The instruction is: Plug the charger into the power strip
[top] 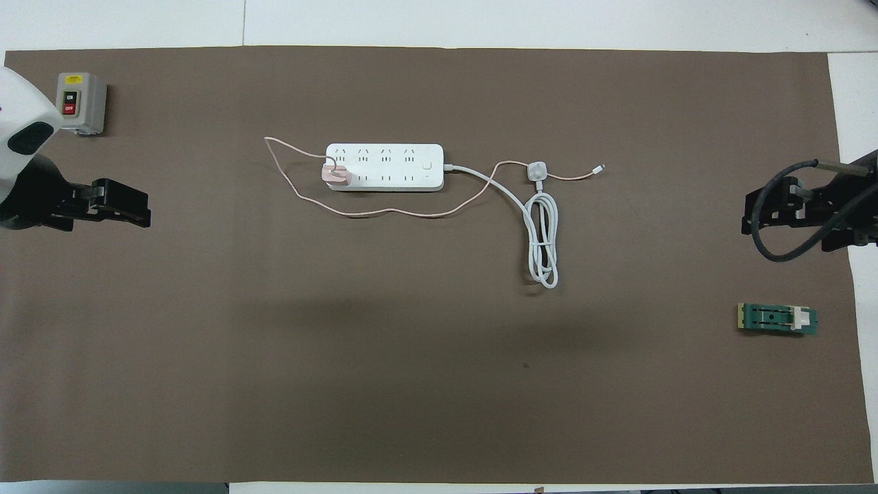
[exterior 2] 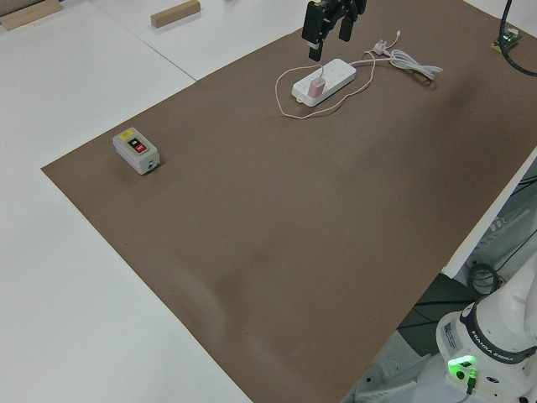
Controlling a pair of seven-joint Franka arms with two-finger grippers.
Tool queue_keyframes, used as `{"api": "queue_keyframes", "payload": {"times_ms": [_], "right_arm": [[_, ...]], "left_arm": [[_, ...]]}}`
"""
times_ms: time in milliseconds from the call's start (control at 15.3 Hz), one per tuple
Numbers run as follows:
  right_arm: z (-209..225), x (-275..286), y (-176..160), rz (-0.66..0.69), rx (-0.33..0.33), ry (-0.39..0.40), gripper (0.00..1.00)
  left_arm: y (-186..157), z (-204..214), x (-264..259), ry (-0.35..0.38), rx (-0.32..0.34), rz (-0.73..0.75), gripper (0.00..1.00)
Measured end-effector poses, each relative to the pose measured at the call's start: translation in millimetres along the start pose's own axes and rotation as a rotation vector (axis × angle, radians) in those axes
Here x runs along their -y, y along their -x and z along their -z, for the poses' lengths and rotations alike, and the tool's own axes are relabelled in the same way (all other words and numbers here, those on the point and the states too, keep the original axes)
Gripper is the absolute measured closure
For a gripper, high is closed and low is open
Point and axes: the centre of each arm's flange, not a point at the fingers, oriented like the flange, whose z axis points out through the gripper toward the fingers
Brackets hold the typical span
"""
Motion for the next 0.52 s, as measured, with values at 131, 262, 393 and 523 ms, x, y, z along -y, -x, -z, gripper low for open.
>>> {"api": "queue_keyframes", "payload": {"times_ms": [131, 262, 393, 523], "right_arm": [[0.0, 0.0, 0.0, 0.019, 0.0, 0.0, 0.0], [0.0, 0.0, 0.0, 0.048, 0.0, 0.0, 0.0], [0.0, 0.0, 0.0, 0.07, 0.0, 0.0, 0.0], [0.1, 0.0, -0.1, 0.074, -0.001, 0.0, 0.0]], "left_arm": [[-1.1, 0.9, -0.2, 0.002, -0.011, -0.007, 0.0], [-1.6, 1.4, -0.1, 0.002, -0.015, -0.007, 0.0], [-1.9, 1.5, 0.7, 0.003, -0.017, -0.006, 0.0], [-1.8, 1.4, 2.4, 0.0, -0.016, 0.0, 0.0]]}}
